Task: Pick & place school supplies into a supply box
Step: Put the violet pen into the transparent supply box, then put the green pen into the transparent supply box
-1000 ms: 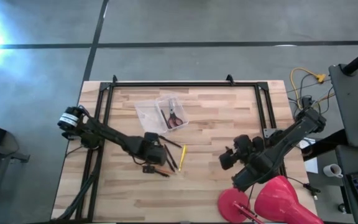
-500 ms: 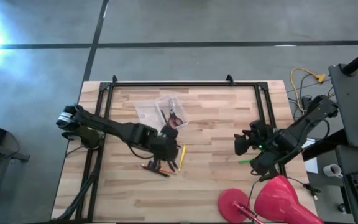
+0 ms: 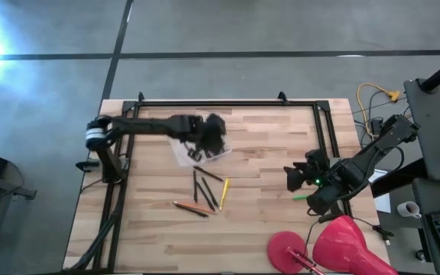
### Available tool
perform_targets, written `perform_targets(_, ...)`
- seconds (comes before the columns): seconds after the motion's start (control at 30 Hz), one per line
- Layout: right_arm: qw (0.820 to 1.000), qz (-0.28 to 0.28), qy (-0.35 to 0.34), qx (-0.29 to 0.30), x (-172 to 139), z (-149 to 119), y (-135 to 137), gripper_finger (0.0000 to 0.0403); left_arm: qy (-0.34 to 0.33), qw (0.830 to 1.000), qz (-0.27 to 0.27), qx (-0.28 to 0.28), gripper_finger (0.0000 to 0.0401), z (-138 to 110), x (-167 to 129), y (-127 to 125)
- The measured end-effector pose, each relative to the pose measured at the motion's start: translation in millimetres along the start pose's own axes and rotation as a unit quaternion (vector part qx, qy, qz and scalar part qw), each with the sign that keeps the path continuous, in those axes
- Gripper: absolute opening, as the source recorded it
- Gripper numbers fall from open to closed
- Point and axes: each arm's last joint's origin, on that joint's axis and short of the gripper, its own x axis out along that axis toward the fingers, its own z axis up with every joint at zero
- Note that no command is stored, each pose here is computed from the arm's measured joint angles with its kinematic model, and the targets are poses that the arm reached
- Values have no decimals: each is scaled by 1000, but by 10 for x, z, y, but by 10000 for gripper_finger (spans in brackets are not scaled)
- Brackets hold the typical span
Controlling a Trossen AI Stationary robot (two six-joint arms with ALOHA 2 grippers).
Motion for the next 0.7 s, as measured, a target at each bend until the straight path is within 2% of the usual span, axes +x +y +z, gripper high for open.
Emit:
perform_targets(0.1, 1000, -2, 1, 16, 6, -5, -7, 219, 0, 999, 27, 24, 25, -131, 239, 107)
perform_targets(0.2, 1000, -5, 2, 19, 16, 4, -6, 219, 0, 999, 6, 45, 26, -169, 416, 81)
perform_targets(0.27, 1000, -9, 7, 26, 21, 25, 5, 219, -23, 999, -16, 41, 27, -212, 519, 51)
perform_targets(0.37, 1000, -13, 7, 22, 34, 61, 21, 219, -40, 998, -4, 38, 37, -289, 645, 20)
perform_targets(0.43, 1000, -20, 19, 5, 48, 78, 27, 219, -29, 999, 23, 39, 50, -325, 747, -16)
perform_targets(0.57, 994, -44, 90, -33, 100, 93, 28, 219, -10, 998, 54, 26, 93, -368, 823, -89)
perform_targets(0.7, 977, -44, 169, -120, 126, 66, 41, 219, 19, 998, 62, -10, 142, -391, 820, -140)
